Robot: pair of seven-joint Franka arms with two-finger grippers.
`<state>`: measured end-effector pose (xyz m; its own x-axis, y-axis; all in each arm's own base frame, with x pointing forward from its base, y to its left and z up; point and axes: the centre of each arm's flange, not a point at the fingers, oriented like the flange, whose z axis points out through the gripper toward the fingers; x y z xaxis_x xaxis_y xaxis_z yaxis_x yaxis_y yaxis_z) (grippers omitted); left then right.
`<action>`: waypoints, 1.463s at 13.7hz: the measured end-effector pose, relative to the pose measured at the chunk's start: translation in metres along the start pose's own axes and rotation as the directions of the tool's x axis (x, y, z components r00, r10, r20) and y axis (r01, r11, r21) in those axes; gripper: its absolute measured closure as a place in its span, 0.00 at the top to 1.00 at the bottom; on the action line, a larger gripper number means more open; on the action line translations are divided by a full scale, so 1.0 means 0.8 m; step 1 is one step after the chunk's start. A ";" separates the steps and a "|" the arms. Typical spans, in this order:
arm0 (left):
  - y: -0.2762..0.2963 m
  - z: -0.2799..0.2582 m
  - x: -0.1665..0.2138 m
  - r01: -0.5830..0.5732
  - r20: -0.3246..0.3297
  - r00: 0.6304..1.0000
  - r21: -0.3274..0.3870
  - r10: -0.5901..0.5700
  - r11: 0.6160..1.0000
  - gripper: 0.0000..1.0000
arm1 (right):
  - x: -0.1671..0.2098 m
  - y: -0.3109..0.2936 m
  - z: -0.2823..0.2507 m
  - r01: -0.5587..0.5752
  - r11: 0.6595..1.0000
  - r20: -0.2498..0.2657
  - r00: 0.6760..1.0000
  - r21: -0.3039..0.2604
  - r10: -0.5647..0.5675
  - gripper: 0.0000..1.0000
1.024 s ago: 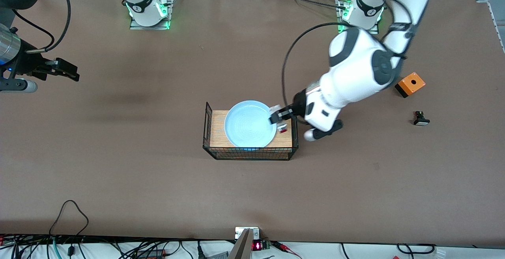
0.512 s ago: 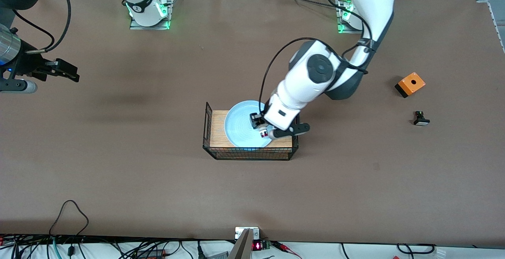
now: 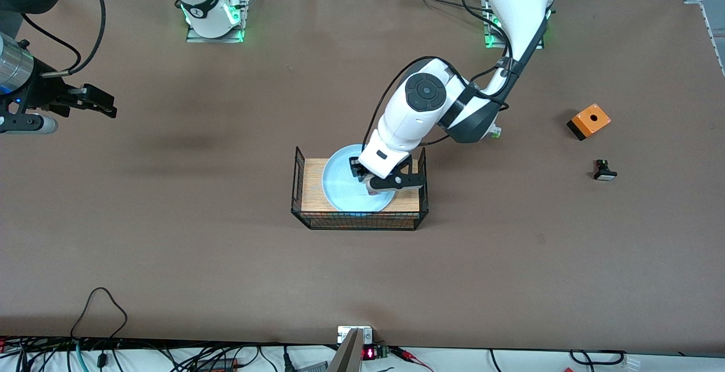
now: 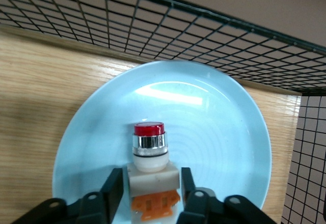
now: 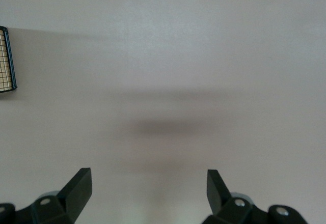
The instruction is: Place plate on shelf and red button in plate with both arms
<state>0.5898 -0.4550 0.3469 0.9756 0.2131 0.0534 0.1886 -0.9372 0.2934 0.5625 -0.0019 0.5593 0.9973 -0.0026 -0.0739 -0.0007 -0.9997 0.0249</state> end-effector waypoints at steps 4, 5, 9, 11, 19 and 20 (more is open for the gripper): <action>0.011 -0.027 0.007 0.042 -0.023 0.999 -0.025 -0.042 0.999 0.99 | 0.000 -0.002 0.000 0.002 1.000 -0.001 1.000 0.000 -0.002 1.00; 0.015 -0.047 0.009 0.045 -0.026 0.999 -0.024 -0.045 0.999 1.00 | 0.000 -0.002 0.000 0.002 1.000 -0.001 1.000 0.000 -0.002 1.00; -0.009 -0.154 0.012 0.040 0.015 0.999 0.108 -0.042 0.993 1.00 | 0.000 -0.002 -0.001 0.003 1.000 -0.002 1.000 0.000 -0.003 1.00; -0.042 -0.205 0.020 -0.084 0.028 0.996 0.223 0.079 0.971 1.00 | 0.000 -0.002 -0.001 0.002 1.000 -0.003 1.000 0.000 -0.002 1.00; -0.294 -0.384 0.129 -0.427 0.219 0.902 0.325 0.372 0.844 1.00 | -0.002 -0.001 -0.009 0.006 1.000 -0.015 1.000 0.000 -0.006 1.00; -0.331 -0.400 0.138 -0.383 0.212 0.919 0.279 0.333 0.880 1.00 | -0.003 -0.001 -0.010 0.012 1.000 -0.017 1.000 0.001 -0.012 1.00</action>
<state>0.6115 -0.0953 0.5803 0.9830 -0.1748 -0.0557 -0.1766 -0.9839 -0.0289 0.5607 -0.0007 0.5677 0.9983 0.0096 -0.0578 0.0110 -0.9997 0.0235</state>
